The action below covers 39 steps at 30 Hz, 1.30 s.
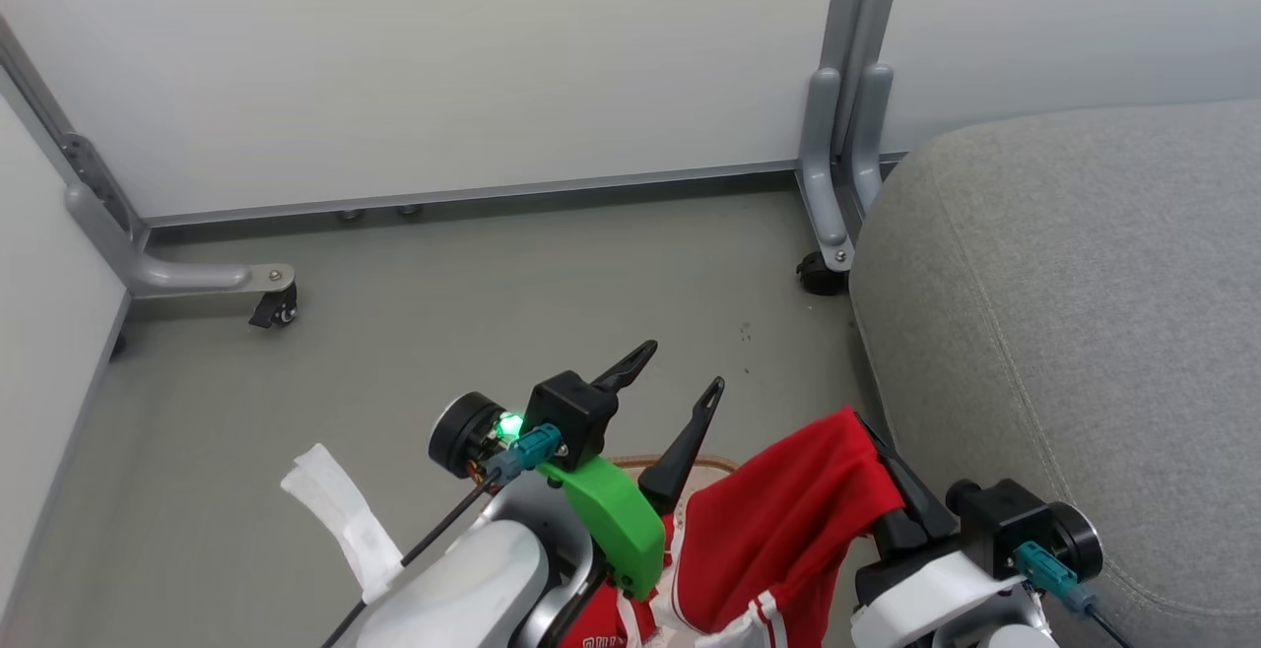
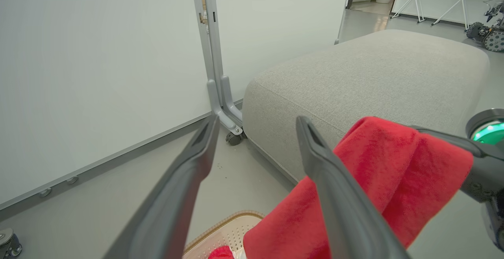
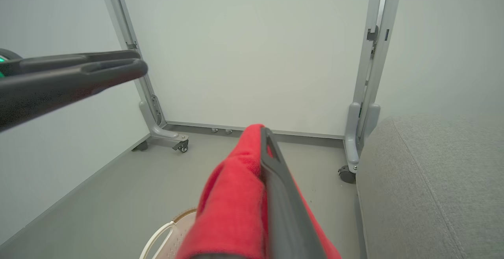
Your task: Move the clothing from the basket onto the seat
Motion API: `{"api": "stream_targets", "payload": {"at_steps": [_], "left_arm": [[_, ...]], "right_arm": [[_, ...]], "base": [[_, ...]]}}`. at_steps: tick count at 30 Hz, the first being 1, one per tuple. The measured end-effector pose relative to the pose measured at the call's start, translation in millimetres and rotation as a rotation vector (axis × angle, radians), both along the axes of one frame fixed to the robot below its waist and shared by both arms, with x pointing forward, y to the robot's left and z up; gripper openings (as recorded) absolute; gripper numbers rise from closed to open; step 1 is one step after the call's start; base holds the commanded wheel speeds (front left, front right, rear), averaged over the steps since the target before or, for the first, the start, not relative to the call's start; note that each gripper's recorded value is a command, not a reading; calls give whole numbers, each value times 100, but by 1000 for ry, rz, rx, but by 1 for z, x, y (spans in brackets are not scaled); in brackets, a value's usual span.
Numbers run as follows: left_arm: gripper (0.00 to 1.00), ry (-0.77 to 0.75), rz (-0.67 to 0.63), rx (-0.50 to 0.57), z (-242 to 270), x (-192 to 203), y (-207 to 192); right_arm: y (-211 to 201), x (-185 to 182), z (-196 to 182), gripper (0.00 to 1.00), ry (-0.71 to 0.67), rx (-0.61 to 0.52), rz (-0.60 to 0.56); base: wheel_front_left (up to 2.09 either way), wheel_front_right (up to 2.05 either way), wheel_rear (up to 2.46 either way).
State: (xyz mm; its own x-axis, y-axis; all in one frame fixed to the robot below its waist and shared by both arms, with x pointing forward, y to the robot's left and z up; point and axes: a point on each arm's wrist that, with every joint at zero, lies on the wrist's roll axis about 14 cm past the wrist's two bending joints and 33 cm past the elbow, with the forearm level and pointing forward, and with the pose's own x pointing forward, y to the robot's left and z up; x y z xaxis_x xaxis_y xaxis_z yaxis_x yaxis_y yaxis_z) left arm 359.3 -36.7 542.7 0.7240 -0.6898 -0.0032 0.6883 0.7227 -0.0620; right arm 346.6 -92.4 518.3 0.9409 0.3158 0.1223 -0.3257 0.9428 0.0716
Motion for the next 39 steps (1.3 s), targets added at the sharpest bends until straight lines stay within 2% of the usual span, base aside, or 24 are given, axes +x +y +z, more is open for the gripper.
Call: {"api": "stream_targets", "payload": {"at_steps": [9, 16, 27, 31, 35, 39], "left_arm": [[100, -31, -46, -14, -3, 3, -15], [100, -24, -107, -47, -9, 5, -37], [100, 8, -253, -78, -26, 3, -85], [100, 27, -340, -86, -35, -4, -104], [100, -11, -404, -111, -29, 3, -119], [100, 3, -438, -127, -37, 10, -127]], "right_arm": [[-33, 4, 31, 0, -96, 2, -92], [-78, -5, 49, 0, -152, -1, -228], [-143, -25, 52, 0, -152, 0, -448], [-172, -28, 55, 0, -157, 63, -540], [-198, -9, 82, 0, -236, 104, -593], [-230, 16, 128, 0, -364, 58, -639]], "base": [[0, 0, 0], [0, 0, 0], [0, 0, 0], [0, 0, 0], [0, 0, 0], [0, 0, 0]]}}
